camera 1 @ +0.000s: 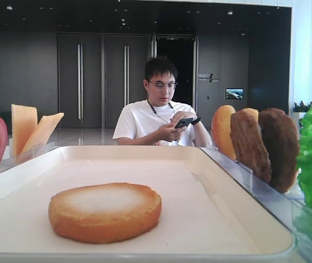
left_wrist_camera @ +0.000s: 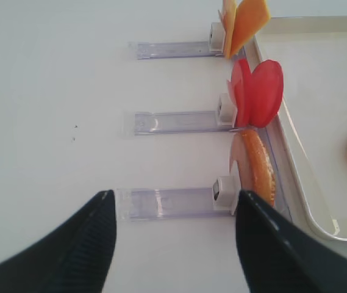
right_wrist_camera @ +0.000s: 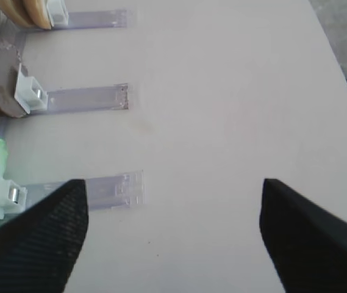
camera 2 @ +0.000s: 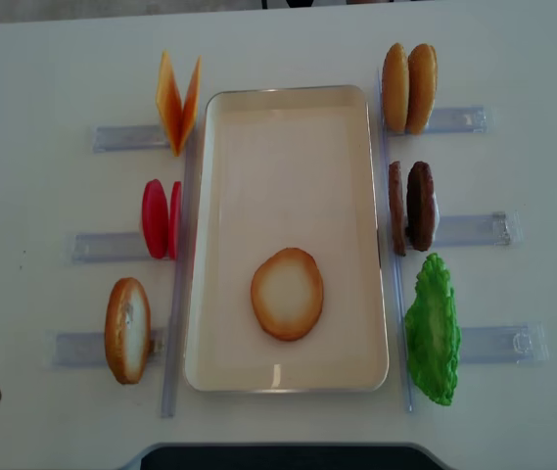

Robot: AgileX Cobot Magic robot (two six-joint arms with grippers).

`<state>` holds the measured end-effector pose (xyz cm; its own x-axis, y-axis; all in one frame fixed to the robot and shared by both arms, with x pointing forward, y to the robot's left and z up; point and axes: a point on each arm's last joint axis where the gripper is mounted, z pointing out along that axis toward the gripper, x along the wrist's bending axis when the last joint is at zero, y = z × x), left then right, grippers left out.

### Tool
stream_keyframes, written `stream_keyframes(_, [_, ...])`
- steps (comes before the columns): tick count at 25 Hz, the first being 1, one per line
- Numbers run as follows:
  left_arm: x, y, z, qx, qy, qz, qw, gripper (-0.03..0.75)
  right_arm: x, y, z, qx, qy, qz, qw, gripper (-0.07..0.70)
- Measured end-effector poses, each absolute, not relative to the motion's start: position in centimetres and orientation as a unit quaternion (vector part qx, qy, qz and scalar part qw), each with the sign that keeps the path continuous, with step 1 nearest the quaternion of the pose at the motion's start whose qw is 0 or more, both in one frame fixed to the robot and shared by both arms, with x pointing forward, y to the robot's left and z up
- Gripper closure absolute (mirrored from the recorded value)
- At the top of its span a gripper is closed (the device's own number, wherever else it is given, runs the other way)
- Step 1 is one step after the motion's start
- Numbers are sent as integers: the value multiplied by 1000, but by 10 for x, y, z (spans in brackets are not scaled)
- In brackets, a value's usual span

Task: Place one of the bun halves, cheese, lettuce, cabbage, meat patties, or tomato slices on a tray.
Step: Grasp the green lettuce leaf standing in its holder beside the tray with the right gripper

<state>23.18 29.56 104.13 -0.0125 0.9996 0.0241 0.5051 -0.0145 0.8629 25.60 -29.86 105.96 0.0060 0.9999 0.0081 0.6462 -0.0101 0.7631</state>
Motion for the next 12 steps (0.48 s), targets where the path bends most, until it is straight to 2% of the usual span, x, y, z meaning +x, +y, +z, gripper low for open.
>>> stream_keyframes(7, [232, 296, 1041, 614, 613, 361, 342, 244, 299, -297, 1084, 680, 659, 238, 217, 55])
stream_keyframes(12, [232, 296, 1041, 614, 613, 361, 342, 244, 332, -297, 1088, 709, 658, 192, 165, 55])
